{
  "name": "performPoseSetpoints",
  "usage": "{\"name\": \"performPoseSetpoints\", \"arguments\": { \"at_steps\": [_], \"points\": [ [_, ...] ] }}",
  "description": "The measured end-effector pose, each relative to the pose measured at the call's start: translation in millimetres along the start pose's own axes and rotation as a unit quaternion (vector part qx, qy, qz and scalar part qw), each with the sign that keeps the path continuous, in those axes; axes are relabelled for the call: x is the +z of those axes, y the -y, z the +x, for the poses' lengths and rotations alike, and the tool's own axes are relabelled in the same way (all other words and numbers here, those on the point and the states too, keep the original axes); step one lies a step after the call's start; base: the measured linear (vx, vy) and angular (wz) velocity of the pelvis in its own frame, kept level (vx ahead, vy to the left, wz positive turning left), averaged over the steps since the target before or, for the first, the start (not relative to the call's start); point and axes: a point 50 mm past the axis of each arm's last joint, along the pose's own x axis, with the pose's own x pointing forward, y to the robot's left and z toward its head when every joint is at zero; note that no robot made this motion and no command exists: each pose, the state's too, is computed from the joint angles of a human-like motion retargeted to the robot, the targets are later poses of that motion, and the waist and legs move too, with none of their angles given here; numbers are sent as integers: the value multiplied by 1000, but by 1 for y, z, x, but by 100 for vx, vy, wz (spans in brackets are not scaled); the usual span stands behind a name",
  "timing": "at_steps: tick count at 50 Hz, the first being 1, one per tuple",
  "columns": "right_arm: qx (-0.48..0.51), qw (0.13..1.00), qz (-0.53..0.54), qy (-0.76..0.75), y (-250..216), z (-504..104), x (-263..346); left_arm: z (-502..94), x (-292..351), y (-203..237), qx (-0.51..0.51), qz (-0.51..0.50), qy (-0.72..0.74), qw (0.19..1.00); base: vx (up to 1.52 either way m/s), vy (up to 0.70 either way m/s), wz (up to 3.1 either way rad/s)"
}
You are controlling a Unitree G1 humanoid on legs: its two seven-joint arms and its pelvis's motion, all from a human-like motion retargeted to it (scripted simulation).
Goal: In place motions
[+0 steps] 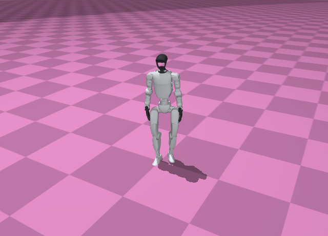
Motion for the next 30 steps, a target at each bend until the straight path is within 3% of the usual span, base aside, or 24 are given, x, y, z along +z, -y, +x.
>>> {"name": "performPoseSetpoints", "arguments": {
  "at_steps": [14,23,30],
  "points": [
    [-11,986,38,-164,-3,-12,-86,-1,35,13,-22,44,66,997,8,-11,7],
    [-15,991,45,-122,-1,-7,-70,-1,36,10,-24,69,67,995,7,-19,18],
    [-10,995,51,-89,-6,-3,-55,-3,49,5,-21,99,87,991,-2,-36,189]
  ]
}}
